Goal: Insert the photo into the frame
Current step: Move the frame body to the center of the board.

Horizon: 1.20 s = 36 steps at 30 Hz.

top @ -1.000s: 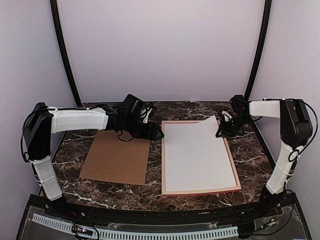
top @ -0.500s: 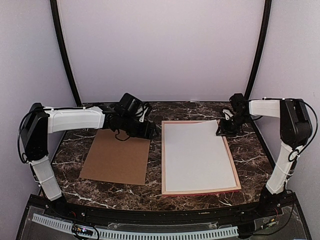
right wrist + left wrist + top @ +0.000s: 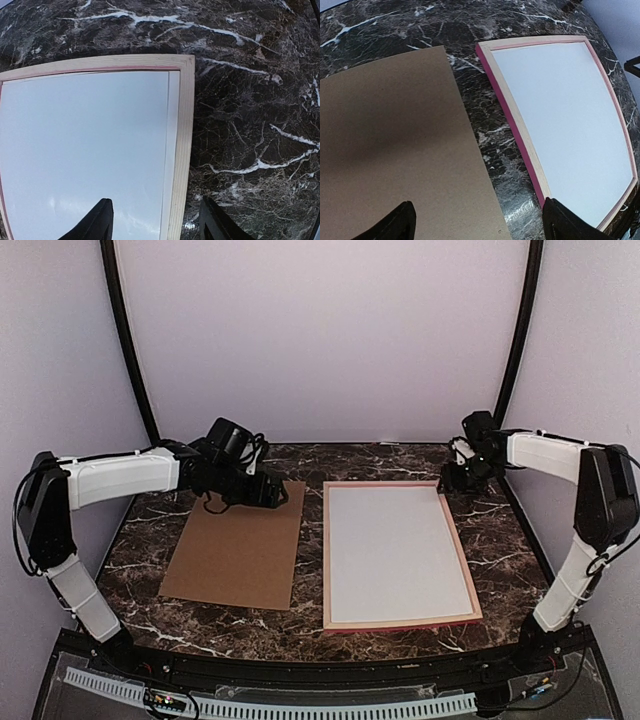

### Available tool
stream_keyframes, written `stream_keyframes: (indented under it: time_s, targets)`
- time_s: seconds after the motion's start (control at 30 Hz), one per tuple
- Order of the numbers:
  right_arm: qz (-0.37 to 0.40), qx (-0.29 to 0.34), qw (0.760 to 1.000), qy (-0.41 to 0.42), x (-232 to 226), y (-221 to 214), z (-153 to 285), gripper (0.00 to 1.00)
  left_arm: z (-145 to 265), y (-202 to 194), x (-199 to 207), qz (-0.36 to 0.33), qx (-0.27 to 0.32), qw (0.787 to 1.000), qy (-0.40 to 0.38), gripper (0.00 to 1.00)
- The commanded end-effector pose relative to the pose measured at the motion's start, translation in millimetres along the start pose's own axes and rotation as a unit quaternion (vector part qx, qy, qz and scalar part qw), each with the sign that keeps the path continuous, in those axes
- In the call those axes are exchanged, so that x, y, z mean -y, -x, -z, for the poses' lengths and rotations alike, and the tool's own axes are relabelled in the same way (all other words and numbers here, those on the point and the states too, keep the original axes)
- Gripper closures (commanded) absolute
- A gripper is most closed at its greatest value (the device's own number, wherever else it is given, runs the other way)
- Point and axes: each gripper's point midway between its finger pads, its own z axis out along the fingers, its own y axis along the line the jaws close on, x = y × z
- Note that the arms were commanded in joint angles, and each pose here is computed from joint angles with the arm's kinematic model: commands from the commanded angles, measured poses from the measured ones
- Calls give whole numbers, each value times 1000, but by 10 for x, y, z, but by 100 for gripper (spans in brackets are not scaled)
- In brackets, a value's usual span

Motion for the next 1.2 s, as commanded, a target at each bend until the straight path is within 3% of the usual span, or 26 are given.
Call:
stream_keyframes:
  time_s: [0.0,0.2,0.7,0.9,1.17]
  targets:
    - [23,24,999,-1,-268,37,109,39,257,31,-254,11,11,1000,24,6]
    - [86,34,995,43,-1089,-50,74,35,432,-11,-737,45,9,998,51,1]
    - [217,47,960,170,-3294,-566,-88,25,885,-252,-1591,194,11,981,-14,1]
    - [241,21,952,189,-3610,-874,-371,24,915,-406,-1796,264,7,962,-60,1]
    - [243,-27,951,188,-3583,-1141,-711,24,833,-503,-1887,263,-8,963,-59,1]
